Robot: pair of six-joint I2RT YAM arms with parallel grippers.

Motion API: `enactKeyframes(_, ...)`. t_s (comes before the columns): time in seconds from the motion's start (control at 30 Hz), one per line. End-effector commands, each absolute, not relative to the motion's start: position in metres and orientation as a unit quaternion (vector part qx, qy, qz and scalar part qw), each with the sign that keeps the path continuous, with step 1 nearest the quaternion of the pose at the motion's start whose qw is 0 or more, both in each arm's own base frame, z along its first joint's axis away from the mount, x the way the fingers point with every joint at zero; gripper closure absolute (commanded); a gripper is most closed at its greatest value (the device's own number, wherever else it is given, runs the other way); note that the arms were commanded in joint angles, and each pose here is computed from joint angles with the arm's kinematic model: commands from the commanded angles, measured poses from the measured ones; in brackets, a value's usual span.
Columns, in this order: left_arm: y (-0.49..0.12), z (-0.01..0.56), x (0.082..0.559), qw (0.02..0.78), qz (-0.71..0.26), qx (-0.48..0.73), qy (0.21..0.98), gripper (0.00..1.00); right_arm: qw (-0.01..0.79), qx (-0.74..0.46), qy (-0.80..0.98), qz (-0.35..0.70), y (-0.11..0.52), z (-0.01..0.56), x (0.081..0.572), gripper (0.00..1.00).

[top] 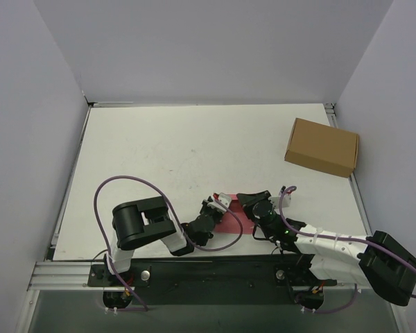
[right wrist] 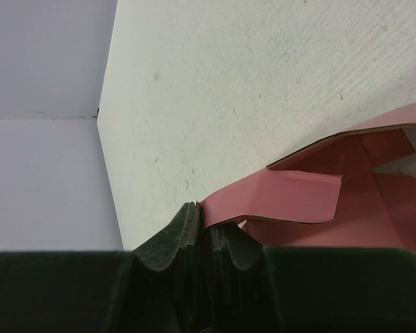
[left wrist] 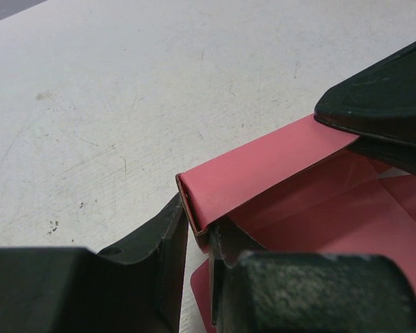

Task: Fold the paper box

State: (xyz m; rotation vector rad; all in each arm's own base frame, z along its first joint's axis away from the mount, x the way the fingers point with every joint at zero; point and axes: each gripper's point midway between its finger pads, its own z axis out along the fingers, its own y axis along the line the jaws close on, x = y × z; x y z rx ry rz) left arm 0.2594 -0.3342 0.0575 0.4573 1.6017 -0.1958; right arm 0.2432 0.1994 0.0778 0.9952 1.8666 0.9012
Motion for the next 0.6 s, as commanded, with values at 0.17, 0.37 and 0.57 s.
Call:
enactKeyframes(0.17, -0.289, 0.05, 0.269, 0.625, -0.043, 0.202, 0.753, 1.0, 0.439, 0.301, 0.809, 0.251, 0.174, 0.076, 0.228, 0.5)
enactKeyframes(0.37, -0.273, 0.053, 0.251, 0.529, -0.138, 0.202, 0.813, 1.0, 0.461, 0.197, 0.834, 0.231, 0.158, 0.114, 0.209, 0.34)
enactKeyframes(0.57, -0.272, 0.058, 0.225, 0.431, -0.233, 0.214, 0.845, 1.0, 0.46, 0.05, 0.866, 0.191, 0.151, 0.119, 0.19, 0.31)
